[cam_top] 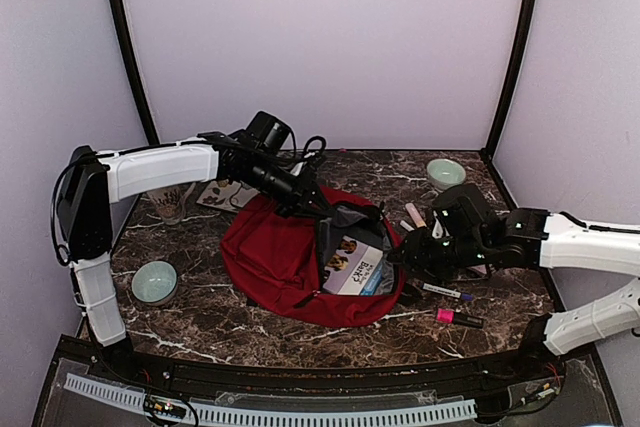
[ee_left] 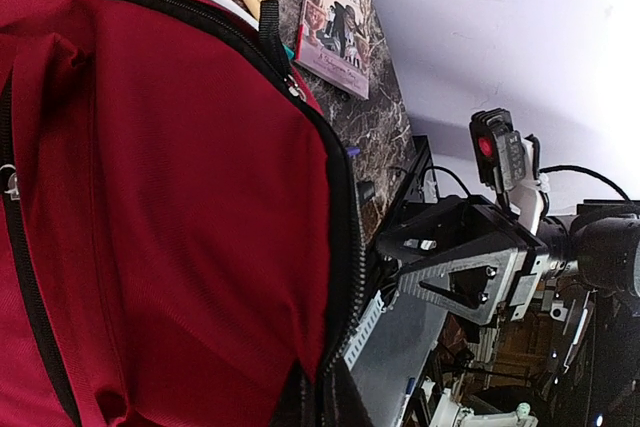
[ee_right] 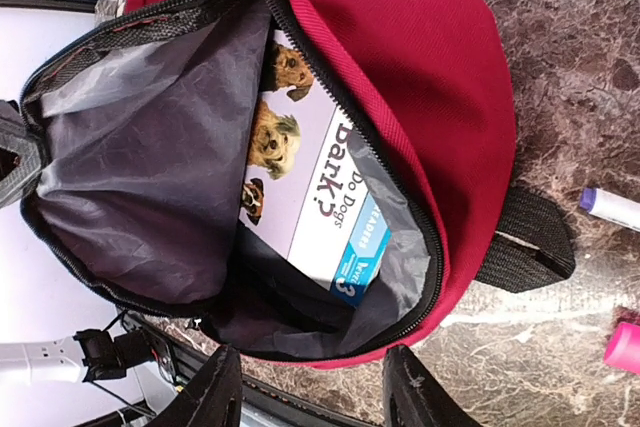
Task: Pack the student bag
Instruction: Place the book in the largest pocket of the bag, then place the largest pocket of the bag in the student bag.
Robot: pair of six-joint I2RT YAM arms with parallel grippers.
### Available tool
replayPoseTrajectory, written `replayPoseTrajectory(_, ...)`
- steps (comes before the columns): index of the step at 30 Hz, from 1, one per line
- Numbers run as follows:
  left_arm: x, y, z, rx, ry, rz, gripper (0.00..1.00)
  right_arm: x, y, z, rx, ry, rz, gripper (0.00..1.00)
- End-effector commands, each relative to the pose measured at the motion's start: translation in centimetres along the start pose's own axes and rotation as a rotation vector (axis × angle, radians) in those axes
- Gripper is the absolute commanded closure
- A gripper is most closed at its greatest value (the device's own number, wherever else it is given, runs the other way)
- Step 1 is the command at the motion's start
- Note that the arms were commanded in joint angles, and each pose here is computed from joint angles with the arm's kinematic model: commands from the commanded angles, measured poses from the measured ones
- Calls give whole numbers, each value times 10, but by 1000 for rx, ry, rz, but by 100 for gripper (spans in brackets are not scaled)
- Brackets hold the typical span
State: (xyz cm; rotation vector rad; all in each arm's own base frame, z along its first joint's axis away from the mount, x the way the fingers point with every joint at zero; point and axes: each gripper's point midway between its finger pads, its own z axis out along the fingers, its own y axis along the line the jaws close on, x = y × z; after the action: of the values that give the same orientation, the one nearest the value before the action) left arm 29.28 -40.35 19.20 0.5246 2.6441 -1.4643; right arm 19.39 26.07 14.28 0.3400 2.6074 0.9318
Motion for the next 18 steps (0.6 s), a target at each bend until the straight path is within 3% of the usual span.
replayPoseTrajectory(1,3,-4,-4,16,13,26,100,-18,20,4,-26,-90,5,50)
replayPoseTrajectory(3,4,-3,-4,13,17,23,100,-28,17,7,38,-128,-29,47)
replayPoseTrajectory(6,6,-2,-4,9,24,20,100,-44,10,10,155,-187,-82,35)
replayPoseTrajectory(10,7,-1,-5,4,27,21,100,-55,14,23,195,-193,-139,34)
replayPoseTrajectory(16,7,-2,-7,-2,17,28,100,-57,-7,44,336,-142,-201,42)
replayPoseTrajectory(18,7,-1,-8,-10,15,30,100,-55,-16,49,363,-125,-210,52)
